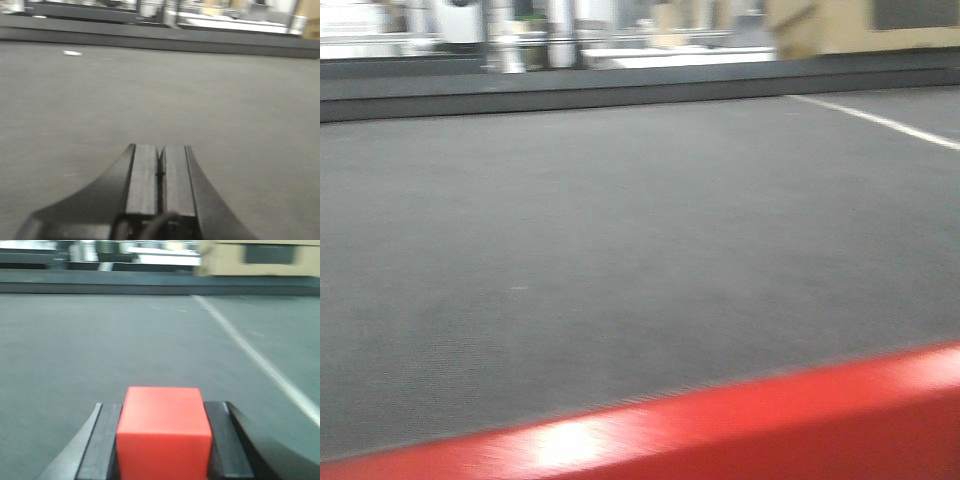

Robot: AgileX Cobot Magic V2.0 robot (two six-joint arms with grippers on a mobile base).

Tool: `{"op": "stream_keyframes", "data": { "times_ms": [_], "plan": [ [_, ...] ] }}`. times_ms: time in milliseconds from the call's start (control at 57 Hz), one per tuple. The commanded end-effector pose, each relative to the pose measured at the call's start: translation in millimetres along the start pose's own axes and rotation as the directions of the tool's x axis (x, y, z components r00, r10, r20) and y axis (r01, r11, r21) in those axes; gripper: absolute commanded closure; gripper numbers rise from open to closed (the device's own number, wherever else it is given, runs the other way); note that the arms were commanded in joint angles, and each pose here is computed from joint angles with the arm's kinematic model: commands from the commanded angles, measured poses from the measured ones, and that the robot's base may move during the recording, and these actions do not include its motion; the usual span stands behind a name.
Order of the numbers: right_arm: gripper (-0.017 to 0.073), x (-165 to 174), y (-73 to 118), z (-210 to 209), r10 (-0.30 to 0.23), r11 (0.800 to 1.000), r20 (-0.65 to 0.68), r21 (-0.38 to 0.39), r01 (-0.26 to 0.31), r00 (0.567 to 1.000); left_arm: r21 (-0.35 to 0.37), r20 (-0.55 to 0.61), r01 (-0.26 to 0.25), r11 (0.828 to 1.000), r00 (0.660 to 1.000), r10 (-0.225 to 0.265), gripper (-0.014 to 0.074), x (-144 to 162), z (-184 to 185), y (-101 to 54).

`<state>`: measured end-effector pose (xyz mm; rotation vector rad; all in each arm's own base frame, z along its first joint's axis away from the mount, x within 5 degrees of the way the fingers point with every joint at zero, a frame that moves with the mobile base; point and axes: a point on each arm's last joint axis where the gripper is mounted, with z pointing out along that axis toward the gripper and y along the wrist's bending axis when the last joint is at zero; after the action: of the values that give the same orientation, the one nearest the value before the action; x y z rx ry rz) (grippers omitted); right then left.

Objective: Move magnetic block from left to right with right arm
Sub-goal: 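Drive the base past the red-framed table carrying the cube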

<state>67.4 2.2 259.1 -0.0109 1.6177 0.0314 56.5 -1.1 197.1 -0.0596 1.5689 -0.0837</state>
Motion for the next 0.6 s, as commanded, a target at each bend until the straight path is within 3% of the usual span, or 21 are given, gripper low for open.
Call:
{"op": "stream_keyframes", "data": {
  "times_ms": [0, 579],
  "plan": [
    [0.0221, -18.8, -1.1, -1.3, -0.018, 1.000, 0.119, 0.017, 0.016, 0.993, 0.000, 0.080, 0.011, 1.000, 0.997, -0.010, 0.0720, -4.5, -0.3, 0.3],
    [0.0221, -18.8, -1.1, -1.3, -0.018, 1.000, 0.119, 0.017, 0.016, 0.993, 0.000, 0.080, 0.011, 1.000, 0.997, -0.010, 0.0720, -4.5, -0.3, 0.3]
  ]
}}
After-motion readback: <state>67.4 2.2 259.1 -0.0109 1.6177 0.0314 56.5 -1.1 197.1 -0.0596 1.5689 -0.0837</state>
